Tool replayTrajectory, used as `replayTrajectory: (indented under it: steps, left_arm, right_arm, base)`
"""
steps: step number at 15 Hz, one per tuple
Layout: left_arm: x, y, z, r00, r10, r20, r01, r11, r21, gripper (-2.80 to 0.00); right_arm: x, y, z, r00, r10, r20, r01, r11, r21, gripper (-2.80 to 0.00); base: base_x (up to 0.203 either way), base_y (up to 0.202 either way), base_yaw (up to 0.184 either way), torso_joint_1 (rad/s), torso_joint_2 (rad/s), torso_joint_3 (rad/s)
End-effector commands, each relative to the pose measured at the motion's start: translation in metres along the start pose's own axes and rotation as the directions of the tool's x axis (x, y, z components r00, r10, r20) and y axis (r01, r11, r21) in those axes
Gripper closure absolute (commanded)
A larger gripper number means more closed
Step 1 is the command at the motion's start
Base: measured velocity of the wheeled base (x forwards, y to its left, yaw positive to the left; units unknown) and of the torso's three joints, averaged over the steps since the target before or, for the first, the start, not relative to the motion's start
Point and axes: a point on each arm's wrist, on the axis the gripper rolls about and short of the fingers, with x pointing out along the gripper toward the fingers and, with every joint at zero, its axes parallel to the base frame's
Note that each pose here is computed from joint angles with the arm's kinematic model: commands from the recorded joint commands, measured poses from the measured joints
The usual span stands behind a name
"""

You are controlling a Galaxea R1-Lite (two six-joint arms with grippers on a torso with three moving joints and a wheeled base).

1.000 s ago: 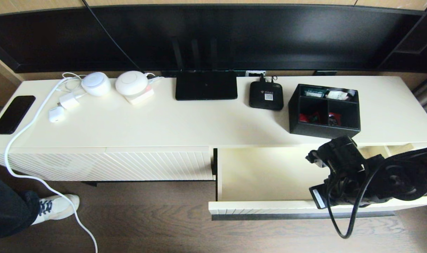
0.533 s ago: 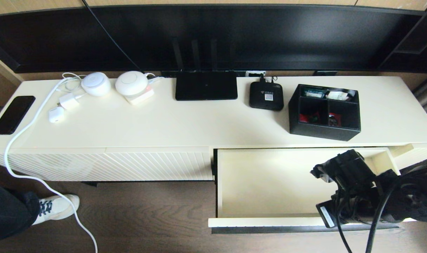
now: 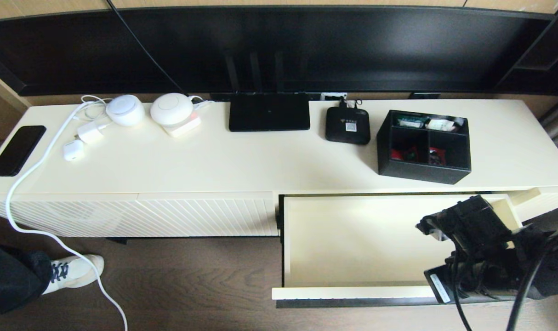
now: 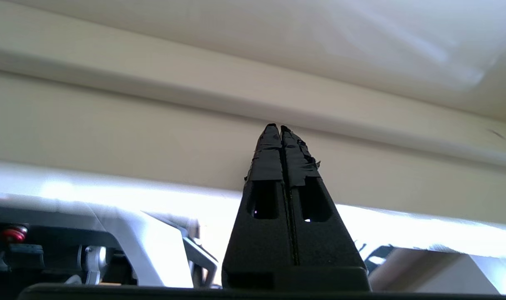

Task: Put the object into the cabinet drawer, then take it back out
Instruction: Open the drawer, then put the storage box in the drawer

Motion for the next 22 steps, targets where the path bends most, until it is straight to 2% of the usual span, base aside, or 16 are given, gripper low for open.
replayTrajectory:
  steps: [1,3,4,6,10,12,13,17,18,19,22]
  left_arm:
    - [0.0,0.0,0.0,1.0,0.0,-0.003,0.0,1.0,0.0,0.0]
    - [0.0,0.0,0.0,1.0,0.0,-0.002,0.0,1.0,0.0,0.0]
    - [0.0,0.0,0.0,1.0,0.0,-0.003,0.0,1.0,0.0,0.0]
    - [0.0,0.0,0.0,1.0,0.0,-0.003,0.0,1.0,0.0,0.0]
    - [0.0,0.0,0.0,1.0,0.0,-0.001,0.0,1.0,0.0,0.0]
    - [0.0,0.0,0.0,1.0,0.0,-0.001,0.0,1.0,0.0,0.0]
    - [0.0,0.0,0.0,1.0,0.0,-0.003,0.0,1.0,0.0,0.0]
    - [0.0,0.0,0.0,1.0,0.0,-0.003,0.0,1.0,0.0,0.0]
    - [0.0,0.0,0.0,1.0,0.0,-0.001,0.0,1.0,0.0,0.0]
    - [0.0,0.0,0.0,1.0,0.0,-0.002,0.0,1.0,0.0,0.0]
    - [0.0,0.0,0.0,1.0,0.0,-0.003,0.0,1.0,0.0,0.0]
  right_arm:
    - [-0.034,-0.01,0.018,0.986,-0.027,0.167,0.017,0.998,0.061,0.0]
    - [-0.068,-0.024,0.034,0.959,-0.074,0.272,0.042,0.992,0.119,0.0]
    - [-0.085,-0.032,0.038,0.954,-0.091,0.285,0.052,0.988,0.143,0.0]
    - [-0.11,-0.042,0.044,0.946,-0.112,0.303,0.035,0.968,0.249,0.0]
    - [-0.141,-0.05,0.066,0.949,-0.112,0.295,-0.026,0.905,0.425,0.0]
    - [-0.152,-0.05,0.083,0.948,-0.103,0.303,-0.067,0.862,0.502,0.0]
    - [-0.153,-0.049,0.092,0.952,-0.097,0.291,-0.076,0.844,0.53,0.0]
    - [-0.14,-0.042,0.12,0.963,-0.081,0.256,-0.084,0.816,0.572,0.0]
    - [-0.133,-0.04,0.125,0.968,-0.08,0.239,-0.075,0.814,0.577,-2.12]
    - [-0.129,-0.039,0.13,0.97,-0.079,0.231,-0.072,0.812,0.58,-2.8]
    - [-0.122,-0.039,0.145,0.974,-0.056,0.221,-0.097,0.777,0.622,-2.8]
  base:
    - [0.0,0.0,0.0,0.0,0.0,0.0]
    - [0.0,0.0,0.0,0.0,0.0,0.0]
    - [0.0,0.0,0.0,0.0,0.0,0.0]
    - [0.0,0.0,0.0,0.0,0.0,0.0]
    - [0.0,0.0,0.0,0.0,0.0,0.0]
    - [0.0,0.0,0.0,0.0,0.0,0.0]
    - [0.0,0.0,0.0,0.0,0.0,0.0]
    - [0.0,0.0,0.0,0.0,0.0,0.0]
    - [0.0,0.0,0.0,0.0,0.0,0.0]
    - [0.0,0.0,0.0,0.0,0.0,0.0]
    - [0.0,0.0,0.0,0.0,0.0,0.0]
